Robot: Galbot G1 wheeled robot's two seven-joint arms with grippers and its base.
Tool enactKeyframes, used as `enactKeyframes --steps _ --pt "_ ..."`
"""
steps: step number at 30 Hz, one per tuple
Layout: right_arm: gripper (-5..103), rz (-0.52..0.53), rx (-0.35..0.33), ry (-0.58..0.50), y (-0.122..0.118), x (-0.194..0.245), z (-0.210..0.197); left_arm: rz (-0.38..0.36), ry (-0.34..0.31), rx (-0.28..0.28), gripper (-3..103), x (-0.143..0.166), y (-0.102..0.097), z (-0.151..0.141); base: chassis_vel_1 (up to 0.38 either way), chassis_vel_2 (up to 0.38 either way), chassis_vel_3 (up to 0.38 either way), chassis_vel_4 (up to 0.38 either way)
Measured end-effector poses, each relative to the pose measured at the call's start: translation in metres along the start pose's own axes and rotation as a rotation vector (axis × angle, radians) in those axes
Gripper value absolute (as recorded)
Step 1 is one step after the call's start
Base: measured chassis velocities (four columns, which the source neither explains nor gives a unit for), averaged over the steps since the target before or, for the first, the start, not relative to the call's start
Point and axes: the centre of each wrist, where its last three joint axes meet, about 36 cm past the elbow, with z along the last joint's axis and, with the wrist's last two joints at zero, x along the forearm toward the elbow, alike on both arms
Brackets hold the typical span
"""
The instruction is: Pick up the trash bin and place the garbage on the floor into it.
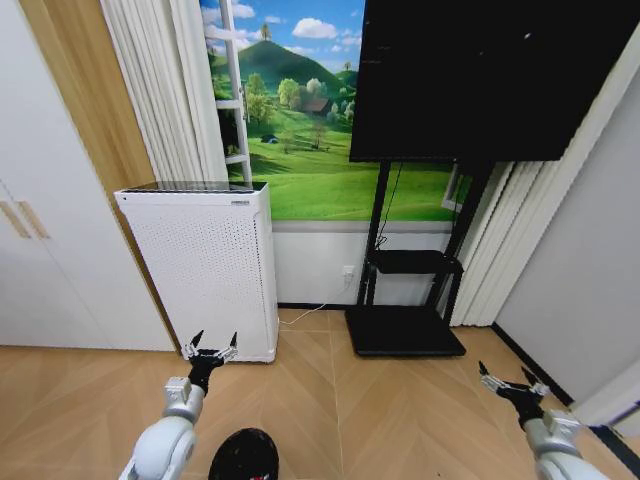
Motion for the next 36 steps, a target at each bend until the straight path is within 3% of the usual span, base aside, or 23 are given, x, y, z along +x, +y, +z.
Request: enactKeyframes --steps 19,36 --pt "100 0.000 0.000 0.000 0.0001 0.0000 0.0000 -0.002 0.000 0.000 100 0.0000 0.0002 -0.0001 0.087 0.078 -0.083 -0.086" --pt "100 0.000 0.000 0.000 0.0000 0.0000 0.0001 0.000 0.000 0.000 100 0.0000 0.0000 0.0000 -0.167 -0.168 0.164 0.171"
